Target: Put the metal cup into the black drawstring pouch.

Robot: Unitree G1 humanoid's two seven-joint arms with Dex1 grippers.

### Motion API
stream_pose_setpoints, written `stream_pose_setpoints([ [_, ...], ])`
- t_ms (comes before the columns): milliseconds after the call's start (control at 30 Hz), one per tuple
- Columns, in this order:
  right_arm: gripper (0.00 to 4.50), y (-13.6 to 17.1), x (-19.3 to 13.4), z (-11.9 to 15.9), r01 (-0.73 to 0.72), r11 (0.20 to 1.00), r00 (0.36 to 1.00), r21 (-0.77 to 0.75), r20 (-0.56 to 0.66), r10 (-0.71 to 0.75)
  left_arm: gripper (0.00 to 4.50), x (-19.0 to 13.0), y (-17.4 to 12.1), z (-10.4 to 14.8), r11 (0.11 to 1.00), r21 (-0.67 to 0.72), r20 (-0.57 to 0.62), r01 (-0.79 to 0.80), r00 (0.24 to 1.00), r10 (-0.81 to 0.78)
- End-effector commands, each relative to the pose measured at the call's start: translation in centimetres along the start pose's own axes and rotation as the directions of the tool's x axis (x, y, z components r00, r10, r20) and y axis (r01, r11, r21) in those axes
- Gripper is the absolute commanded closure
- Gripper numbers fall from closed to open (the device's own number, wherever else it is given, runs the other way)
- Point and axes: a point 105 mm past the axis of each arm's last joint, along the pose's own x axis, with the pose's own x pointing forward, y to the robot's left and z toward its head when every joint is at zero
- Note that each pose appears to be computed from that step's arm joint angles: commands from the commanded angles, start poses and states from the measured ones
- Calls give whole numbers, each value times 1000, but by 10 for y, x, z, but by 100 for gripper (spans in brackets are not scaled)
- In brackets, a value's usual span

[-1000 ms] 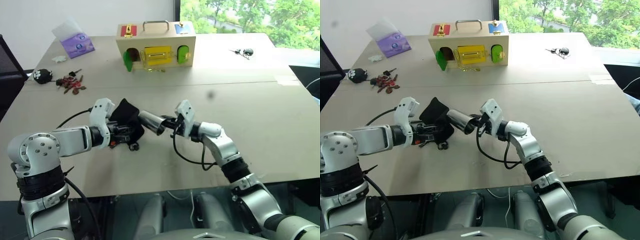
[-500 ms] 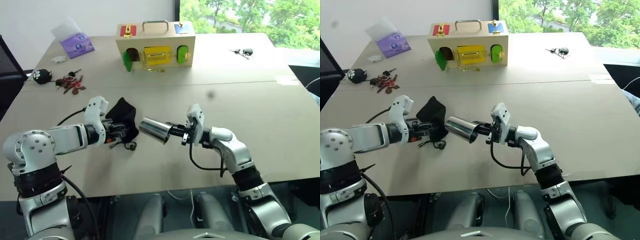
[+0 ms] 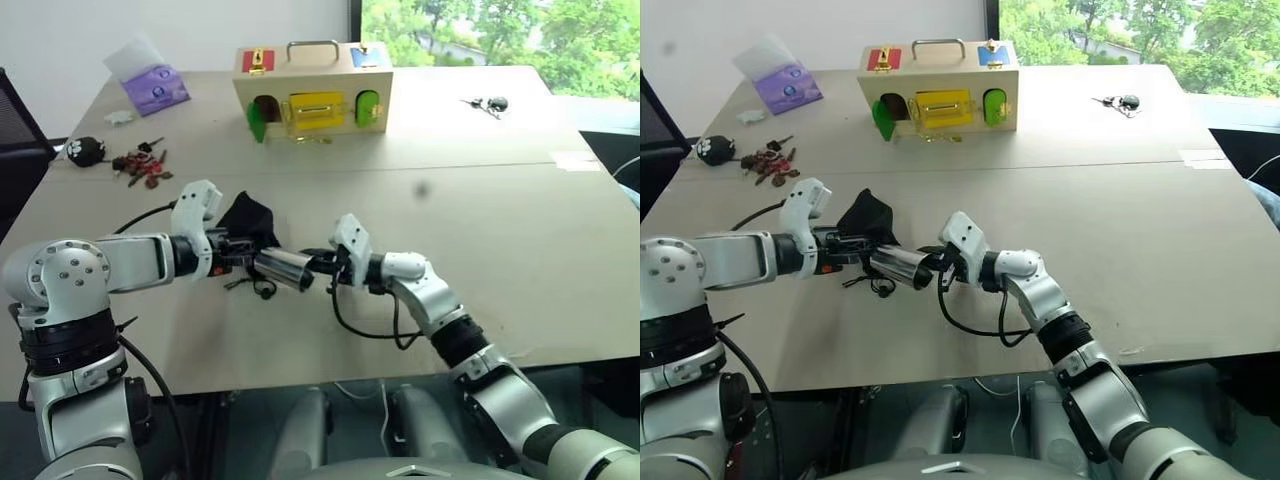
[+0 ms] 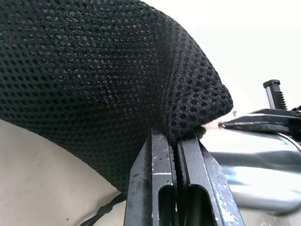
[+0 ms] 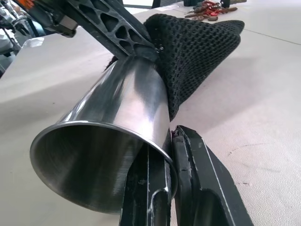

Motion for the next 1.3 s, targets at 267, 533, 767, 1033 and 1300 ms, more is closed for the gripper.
stream_pose_setpoints([
  [267,443,-23,9,4,138,986,990,-90,-19,-141,450,-4,-16,-3,996,76,-4,55,999,-54],
  [533,443,-20,33,18,180,973,984,-142,8,-180,450,-5,-44,-9,982,133,37,136,989,-143],
  [767,443,-10,49,38,149,987,985,64,83,-154,450,7,-86,-6,961,166,129,219,962,-242],
  [1033,443,-40,38,59,249,937,949,247,130,-286,450,21,-127,-2,927,144,167,346,915,-368],
  [1300,443,-40,24,61,277,891,961,-359,124,-249,450,30,-150,14,897,159,205,412,875,-438],
])
